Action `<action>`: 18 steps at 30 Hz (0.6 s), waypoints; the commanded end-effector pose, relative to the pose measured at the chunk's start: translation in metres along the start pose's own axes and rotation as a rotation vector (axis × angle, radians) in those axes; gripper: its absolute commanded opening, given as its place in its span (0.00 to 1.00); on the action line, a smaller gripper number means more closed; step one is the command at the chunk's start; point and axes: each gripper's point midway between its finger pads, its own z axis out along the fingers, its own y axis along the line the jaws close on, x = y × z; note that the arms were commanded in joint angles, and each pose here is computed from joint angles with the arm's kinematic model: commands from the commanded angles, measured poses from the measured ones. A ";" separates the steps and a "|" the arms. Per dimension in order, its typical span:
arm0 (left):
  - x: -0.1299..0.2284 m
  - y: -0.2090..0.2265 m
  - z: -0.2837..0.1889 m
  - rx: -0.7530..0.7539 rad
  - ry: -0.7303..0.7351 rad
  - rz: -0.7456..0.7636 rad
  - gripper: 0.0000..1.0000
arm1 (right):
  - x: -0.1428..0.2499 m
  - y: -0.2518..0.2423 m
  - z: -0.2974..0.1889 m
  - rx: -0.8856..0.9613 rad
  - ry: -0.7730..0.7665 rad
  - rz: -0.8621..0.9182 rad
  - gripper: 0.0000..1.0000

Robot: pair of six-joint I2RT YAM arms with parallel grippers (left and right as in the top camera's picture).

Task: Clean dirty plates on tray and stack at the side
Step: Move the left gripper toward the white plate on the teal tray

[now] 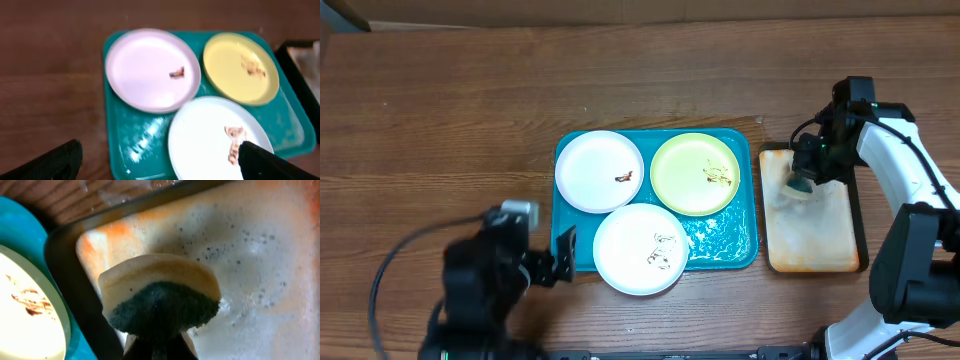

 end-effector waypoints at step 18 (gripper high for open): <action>0.036 -0.037 0.081 0.327 0.394 -0.253 1.00 | 0.037 -0.014 0.041 0.002 0.040 0.068 0.04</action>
